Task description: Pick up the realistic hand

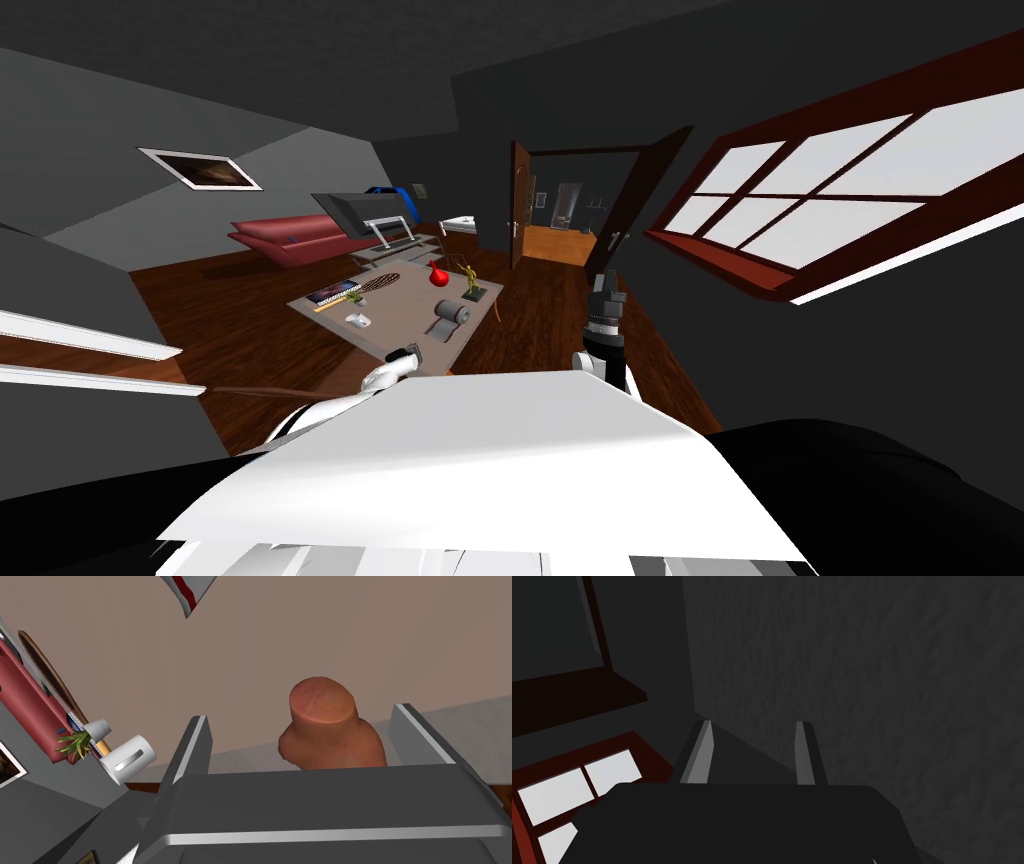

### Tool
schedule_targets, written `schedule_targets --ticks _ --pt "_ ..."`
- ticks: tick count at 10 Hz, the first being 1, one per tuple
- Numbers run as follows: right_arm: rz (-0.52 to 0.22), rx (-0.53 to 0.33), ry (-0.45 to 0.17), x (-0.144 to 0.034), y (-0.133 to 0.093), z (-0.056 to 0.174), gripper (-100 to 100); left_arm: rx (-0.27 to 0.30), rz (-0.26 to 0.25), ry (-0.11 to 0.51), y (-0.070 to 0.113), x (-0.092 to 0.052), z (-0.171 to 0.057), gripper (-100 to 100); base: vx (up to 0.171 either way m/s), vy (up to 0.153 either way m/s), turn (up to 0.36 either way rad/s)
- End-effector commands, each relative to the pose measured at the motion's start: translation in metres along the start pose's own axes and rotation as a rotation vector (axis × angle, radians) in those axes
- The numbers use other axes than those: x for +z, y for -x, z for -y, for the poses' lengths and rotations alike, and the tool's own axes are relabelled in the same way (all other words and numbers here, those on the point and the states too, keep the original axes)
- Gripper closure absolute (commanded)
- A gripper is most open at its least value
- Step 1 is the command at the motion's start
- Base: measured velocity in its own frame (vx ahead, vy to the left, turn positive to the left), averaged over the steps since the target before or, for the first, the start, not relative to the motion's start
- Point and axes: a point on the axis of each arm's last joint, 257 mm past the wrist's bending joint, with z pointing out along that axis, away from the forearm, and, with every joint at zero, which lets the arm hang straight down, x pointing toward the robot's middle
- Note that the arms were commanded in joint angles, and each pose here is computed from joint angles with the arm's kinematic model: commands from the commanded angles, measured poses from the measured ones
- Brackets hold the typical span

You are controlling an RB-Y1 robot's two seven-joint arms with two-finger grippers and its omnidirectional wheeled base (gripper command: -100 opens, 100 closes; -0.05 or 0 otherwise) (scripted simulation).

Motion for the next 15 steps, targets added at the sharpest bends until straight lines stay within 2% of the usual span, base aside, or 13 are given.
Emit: schedule_targets --ticks 1,2,3,5,6,7,8,9,11,14,15 --pt "0.0 0.0 0.0 0.0 0.0 0.0 0 -0.004 0.002 0.009 0.002 -0.001 -0.002 -100 0.025 0.001 -0.002" --pt "0.0 0.0 0.0 0.0 0.0 0.0 0 -0.039 0.026 0.067 0.014 -0.001 -0.023 -100 0.07 0.027 0.039" --pt "0.0 0.0 0.0 0.0 0.0 0.0 0 -0.036 0.014 0.042 0.008 -0.001 -0.01 -100 0.07 0.034 0.026" --pt "0.0 0.0 0.0 0.0 0.0 0.0 0 -0.039 0.026 0.067 0.014 -0.001 -0.023 -100 0.014 0.009 -0.005" --pt "0.0 0.0 0.0 0.0 0.0 0.0 0 -0.063 0.048 0.128 0.025 -0.004 -0.051 -100 0.051 0.059 0.04" --pt "0.0 0.0 0.0 0.0 0.0 0.0 0 -0.047 0.036 0.093 0.017 -0.002 -0.037 -100 0.033 0.038 0.008" --pt "0.0 0.0 0.0 0.0 0.0 0.0 0 -0.052 0.039 0.101 0.018 -0.002 -0.041 0 0.004 0.005 -0.003" --pt "0.0 0.0 0.0 0.0 0.0 0.0 0 -0.047 0.036 0.099 0.016 -0.003 -0.053 -100 0.044 0.039 0.036" --pt "0.0 0.0 0.0 0.0 0.0 0.0 0 -0.047 0.036 0.099 0.016 -0.003 -0.053 -100 0.058 0.034 0.011" --pt "0.0 0.0 0.0 0.0 0.0 0.0 0 -0.039 0.031 0.098 0.012 -0.005 -0.073 -100 0.066 0.032 0.026" --pt "0.0 0.0 0.0 0.0 0.0 0.0 0 -0.042 0.033 0.101 0.013 -0.005 -0.07 -100 0.031 0.01 0.005"
